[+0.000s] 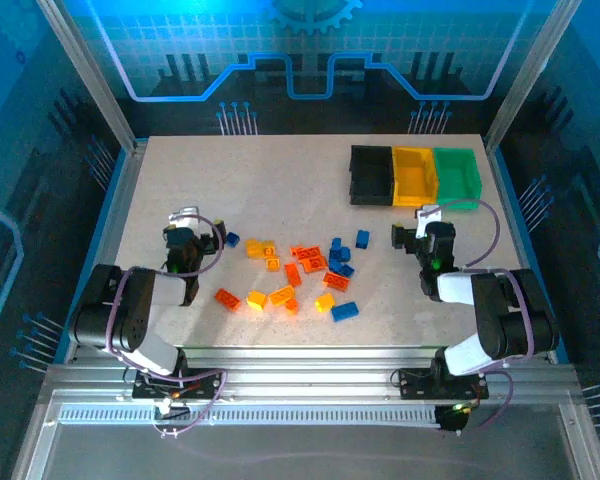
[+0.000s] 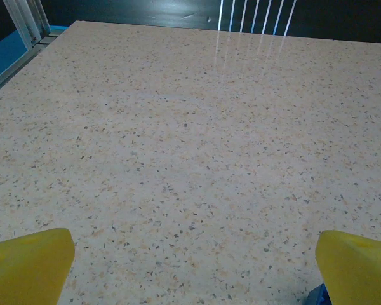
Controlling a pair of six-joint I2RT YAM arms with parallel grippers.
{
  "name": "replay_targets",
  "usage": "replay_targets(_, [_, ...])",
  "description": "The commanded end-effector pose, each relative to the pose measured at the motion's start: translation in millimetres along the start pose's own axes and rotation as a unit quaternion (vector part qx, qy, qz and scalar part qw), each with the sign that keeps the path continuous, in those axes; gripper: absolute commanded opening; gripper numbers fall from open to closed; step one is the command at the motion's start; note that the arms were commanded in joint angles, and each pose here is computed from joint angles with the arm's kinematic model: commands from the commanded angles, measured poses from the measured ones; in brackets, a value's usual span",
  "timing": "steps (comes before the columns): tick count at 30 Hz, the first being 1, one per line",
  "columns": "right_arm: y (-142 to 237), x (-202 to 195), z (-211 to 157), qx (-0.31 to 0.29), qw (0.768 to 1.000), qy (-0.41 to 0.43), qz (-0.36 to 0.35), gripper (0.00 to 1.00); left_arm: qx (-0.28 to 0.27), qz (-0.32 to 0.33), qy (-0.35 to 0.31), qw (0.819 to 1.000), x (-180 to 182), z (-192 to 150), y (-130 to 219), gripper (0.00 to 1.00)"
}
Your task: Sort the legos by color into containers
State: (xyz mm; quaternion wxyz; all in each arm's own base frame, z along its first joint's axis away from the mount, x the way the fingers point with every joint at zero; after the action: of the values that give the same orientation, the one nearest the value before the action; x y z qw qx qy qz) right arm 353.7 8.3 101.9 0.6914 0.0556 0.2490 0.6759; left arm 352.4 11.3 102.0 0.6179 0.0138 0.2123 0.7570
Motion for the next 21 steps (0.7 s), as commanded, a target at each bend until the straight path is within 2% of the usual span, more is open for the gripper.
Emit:
replay_targets(1, [0.7, 1.1, 10.4, -0.025, 1.000, 0.003, -0.004, 1.00, -0.011, -0.017, -0.003, 1.000, -6.3, 6.8, -2.3, 0.99])
replay_targets(21, [-0.1, -0.5, 9.8, -0.025, 1.000, -0.003, 0.006, 1.00, -0.008, -0.023, 0.006, 1.000, -4.7, 7.2, -2.3, 0.99])
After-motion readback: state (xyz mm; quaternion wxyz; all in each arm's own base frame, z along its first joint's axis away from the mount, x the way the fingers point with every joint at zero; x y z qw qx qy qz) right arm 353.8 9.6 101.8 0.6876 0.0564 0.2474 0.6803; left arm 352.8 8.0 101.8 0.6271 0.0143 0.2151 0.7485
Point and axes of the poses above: each hand's point on the last joint's axis, 136 mm out from that joint toward the fingers, its own y axis back along the fingers, its own x axis along the line the jaws close on, z = x × y, the point moved 4 cm from there along y, back along the fingers, and after that the axes turned 12 degrees about y, right-handed, at the moved point
